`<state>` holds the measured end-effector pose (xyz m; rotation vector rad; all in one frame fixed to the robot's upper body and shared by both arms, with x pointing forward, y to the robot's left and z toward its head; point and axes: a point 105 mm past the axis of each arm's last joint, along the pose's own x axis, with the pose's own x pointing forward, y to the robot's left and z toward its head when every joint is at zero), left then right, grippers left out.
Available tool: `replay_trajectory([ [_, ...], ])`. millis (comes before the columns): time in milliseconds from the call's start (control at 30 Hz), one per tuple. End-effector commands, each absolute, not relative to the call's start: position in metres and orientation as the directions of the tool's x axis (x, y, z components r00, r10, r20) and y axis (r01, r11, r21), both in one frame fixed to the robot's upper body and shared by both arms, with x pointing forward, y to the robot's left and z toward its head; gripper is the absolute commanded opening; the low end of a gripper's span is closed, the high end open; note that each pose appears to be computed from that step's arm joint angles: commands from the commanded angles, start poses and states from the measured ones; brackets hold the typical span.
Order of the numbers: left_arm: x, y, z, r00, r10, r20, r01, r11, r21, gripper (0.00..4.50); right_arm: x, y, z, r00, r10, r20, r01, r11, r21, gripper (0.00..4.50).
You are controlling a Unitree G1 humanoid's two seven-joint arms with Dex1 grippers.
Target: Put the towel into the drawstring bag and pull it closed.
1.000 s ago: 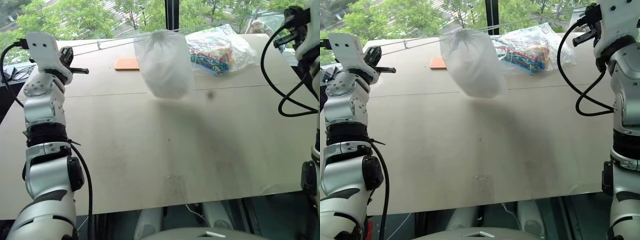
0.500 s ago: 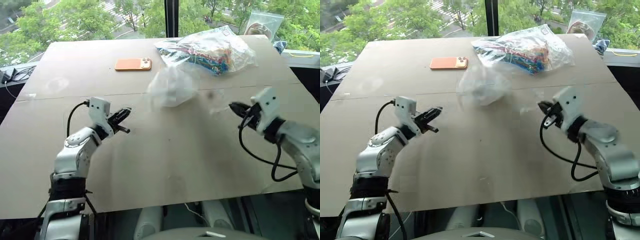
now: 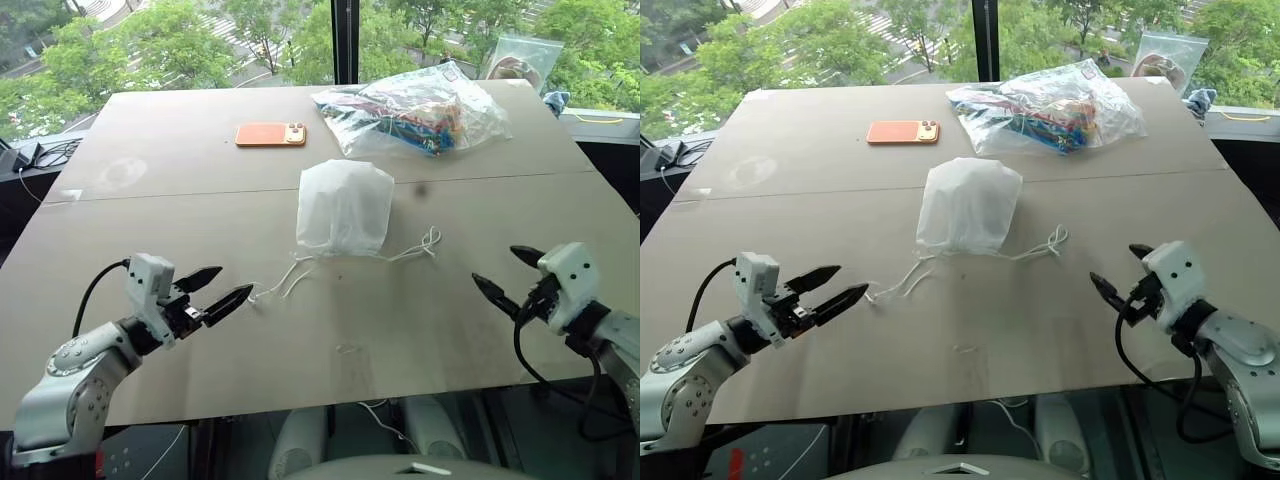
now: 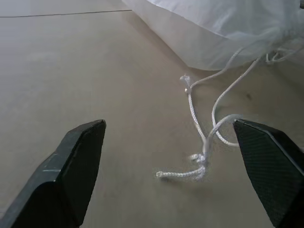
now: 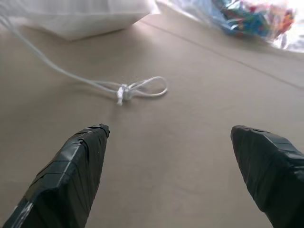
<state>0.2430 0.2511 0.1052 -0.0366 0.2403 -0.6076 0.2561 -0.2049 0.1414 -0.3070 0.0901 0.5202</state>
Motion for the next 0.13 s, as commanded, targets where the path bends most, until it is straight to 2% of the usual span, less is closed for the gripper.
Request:
replay_trajectory([
  [33, 0.2361, 0.2577, 0.1064, 0.815, -0.539, -0.212, 0.543, 0.839, -0.044, 4.48, 0.2547, -0.2055, 0.1543, 0.875, 0.474, -0.102, -0.481, 0.823, -0.304, 4.49],
  [133, 0.2333, 0.2598, 0.1034, 0.829, -0.518, -0.208, 0.525, 0.851, -0.025, 4.48, 0.2576, -0.2077, 0.1500, 0.882, 0.459, -0.104, -0.468, 0.829, -0.306, 4.49],
])
